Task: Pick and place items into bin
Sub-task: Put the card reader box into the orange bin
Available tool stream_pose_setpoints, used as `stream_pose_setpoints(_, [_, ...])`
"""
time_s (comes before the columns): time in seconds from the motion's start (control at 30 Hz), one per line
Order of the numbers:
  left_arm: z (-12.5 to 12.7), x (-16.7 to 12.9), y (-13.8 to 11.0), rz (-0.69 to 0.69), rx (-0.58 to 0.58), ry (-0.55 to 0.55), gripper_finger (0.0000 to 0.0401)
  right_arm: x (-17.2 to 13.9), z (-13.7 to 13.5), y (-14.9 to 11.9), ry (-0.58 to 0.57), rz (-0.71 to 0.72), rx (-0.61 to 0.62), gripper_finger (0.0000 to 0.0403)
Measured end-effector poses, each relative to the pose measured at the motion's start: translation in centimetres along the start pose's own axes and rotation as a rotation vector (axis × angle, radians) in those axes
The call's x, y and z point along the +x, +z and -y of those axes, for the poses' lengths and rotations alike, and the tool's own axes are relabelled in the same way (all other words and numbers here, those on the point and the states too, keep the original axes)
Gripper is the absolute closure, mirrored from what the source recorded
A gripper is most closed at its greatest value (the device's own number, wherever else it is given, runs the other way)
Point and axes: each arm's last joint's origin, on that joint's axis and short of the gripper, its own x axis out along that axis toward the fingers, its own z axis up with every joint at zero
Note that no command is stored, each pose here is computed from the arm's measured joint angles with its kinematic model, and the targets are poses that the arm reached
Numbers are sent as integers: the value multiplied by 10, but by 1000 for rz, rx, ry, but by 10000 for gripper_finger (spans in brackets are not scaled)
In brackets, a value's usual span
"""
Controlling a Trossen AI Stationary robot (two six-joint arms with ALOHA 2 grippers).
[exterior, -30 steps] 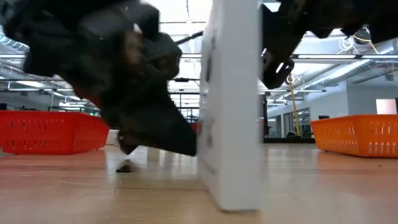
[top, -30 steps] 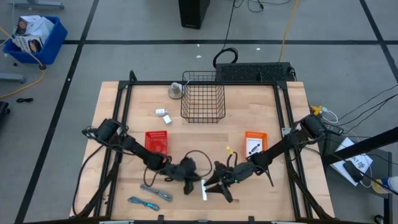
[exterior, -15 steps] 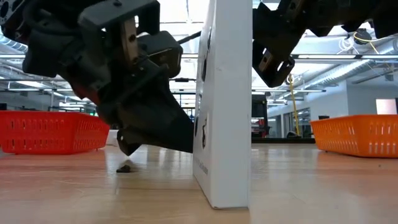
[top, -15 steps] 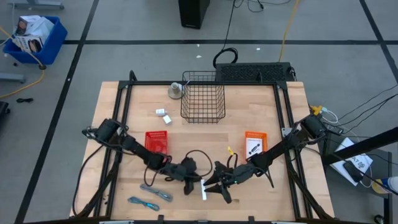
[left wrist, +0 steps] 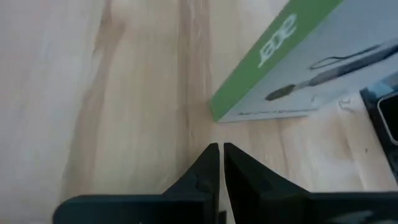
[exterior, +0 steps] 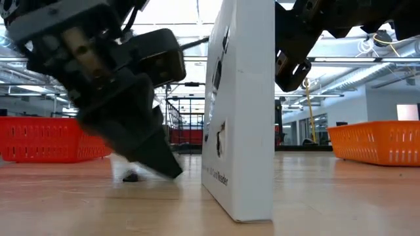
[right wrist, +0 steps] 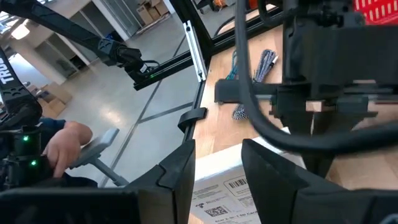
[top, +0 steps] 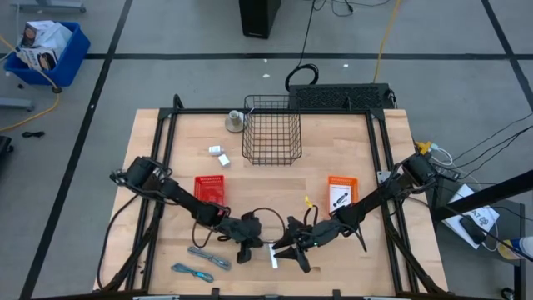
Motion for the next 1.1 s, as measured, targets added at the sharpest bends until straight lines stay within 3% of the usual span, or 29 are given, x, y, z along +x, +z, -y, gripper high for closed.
stream_pose_setpoints(0.13, [-1, -1, 1, -4, 69, 11, 370, 0, 0, 0, 0, 0, 4, 273])
stream_pose_setpoints(0.43, [2, -1, 2, -31, 145, -95, 363, 0, 0, 0, 2, -1, 7, 273])
stream_pose_setpoints(0.53, [3, -1, 3, -17, 173, -105, 335, 0, 0, 0, 2, -2, 7, 273])
stream_pose_setpoints(0.87, [-3, -1, 8, 38, 270, -30, 189, 0, 0, 0, 1, -3, 7, 273])
stream_pose_setpoints(1.1, [-4, -2, 13, 53, 364, -98, 148, 0, 0, 0, 2, -2, 7, 273])
